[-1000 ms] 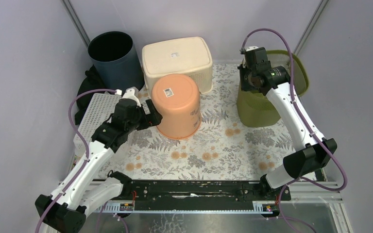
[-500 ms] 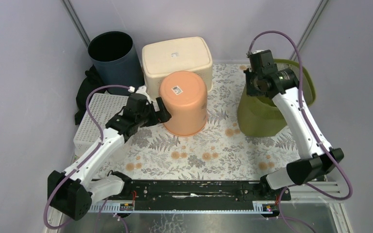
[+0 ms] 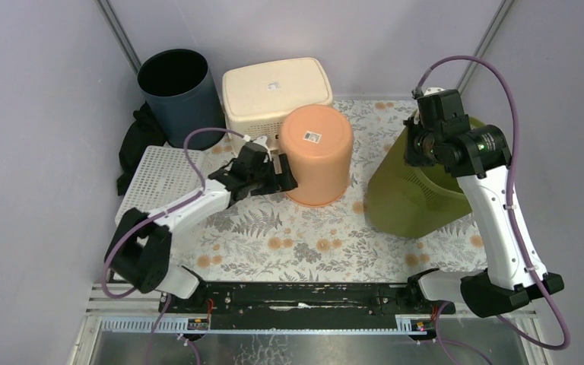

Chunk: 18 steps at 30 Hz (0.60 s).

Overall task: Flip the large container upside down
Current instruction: Move the container to the center of the board.

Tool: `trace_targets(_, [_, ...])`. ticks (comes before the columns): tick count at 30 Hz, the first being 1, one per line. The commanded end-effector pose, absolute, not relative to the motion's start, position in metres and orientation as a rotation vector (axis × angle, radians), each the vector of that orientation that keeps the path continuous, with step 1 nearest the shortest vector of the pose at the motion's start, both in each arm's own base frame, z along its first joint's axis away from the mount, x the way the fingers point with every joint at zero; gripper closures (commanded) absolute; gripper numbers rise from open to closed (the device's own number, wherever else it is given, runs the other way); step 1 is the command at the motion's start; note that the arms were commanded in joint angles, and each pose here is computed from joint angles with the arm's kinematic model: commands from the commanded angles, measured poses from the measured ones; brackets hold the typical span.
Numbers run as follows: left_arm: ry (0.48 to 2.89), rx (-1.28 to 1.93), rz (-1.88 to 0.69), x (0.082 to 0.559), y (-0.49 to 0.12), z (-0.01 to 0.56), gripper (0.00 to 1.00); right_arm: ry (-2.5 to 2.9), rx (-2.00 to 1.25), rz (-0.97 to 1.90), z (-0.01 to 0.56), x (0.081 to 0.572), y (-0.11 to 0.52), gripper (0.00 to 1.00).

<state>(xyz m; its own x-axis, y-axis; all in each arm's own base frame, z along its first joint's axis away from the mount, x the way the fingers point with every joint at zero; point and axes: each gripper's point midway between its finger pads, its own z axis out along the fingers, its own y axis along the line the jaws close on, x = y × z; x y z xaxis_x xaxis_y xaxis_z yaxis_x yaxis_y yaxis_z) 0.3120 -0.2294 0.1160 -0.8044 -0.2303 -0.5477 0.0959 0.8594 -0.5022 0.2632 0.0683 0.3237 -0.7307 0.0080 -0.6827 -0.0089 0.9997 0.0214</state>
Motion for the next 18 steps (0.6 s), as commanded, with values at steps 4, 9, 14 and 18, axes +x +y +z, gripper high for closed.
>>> trace_targets(4, [2.265, -0.025, -0.760, 0.361, -0.277, 0.136, 0.00, 2.323, -0.043, 0.116, 0.338, 0.248, 0.073, 1.00])
trace_targets(9, [2.277, 0.050, -0.747, 0.383, -0.305, 0.125, 0.01, 2.335, -0.078, 0.162, 0.335, 0.244, 0.080, 1.00])
trace_targets(14, [2.276, 0.119, -0.774, 0.398, -0.345, 0.118, 0.01, 2.340, -0.116, 0.194, 0.332, 0.237, 0.083, 1.00])
trace_targets(18, [2.294, 0.147, -0.796, 0.407, -0.374, 0.102, 0.00, 2.351, -0.120, 0.227, 0.326, 0.234, 0.087, 1.00])
